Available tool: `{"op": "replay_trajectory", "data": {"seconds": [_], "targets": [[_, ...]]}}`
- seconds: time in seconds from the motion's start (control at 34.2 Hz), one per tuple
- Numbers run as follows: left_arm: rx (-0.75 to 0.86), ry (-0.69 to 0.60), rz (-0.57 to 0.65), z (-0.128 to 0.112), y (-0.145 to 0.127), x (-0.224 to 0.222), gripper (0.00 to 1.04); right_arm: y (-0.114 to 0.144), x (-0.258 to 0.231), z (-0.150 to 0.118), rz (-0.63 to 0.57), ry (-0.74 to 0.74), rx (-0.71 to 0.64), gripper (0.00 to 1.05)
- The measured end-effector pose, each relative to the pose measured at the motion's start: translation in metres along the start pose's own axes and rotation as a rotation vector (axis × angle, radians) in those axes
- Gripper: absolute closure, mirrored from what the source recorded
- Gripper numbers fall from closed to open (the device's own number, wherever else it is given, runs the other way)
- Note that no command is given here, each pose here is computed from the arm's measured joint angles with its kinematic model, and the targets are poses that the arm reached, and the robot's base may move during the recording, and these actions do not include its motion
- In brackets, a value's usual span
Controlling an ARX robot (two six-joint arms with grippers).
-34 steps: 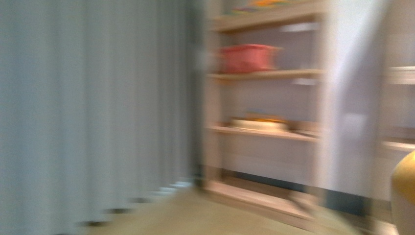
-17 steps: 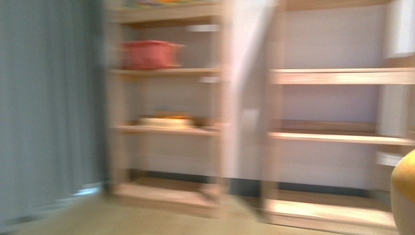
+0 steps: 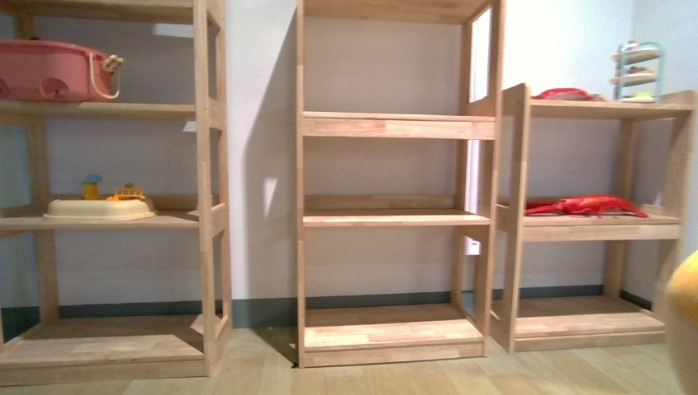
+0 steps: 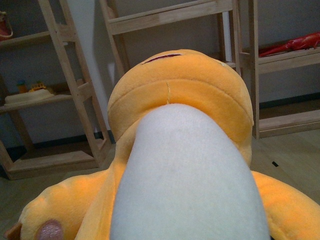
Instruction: Put away toys
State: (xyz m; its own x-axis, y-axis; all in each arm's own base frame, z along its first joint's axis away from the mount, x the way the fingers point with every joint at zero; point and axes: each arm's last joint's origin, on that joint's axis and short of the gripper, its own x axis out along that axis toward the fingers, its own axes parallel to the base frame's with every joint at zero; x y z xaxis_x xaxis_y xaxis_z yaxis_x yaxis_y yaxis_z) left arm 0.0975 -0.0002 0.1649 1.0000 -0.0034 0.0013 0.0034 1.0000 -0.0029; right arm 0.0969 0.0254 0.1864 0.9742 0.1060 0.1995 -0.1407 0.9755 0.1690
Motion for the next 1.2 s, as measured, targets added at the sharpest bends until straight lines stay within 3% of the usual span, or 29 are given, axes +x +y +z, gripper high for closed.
{"op": "replay_trajectory", "data": {"seconds": [1.2], "targets": [[0.0, -0.001, 0.003, 0.0001, 0.0002, 0.0, 0.06, 0.0002, 0.0002, -0.0004, 0.002, 0.004, 0.0, 0.92]]}}
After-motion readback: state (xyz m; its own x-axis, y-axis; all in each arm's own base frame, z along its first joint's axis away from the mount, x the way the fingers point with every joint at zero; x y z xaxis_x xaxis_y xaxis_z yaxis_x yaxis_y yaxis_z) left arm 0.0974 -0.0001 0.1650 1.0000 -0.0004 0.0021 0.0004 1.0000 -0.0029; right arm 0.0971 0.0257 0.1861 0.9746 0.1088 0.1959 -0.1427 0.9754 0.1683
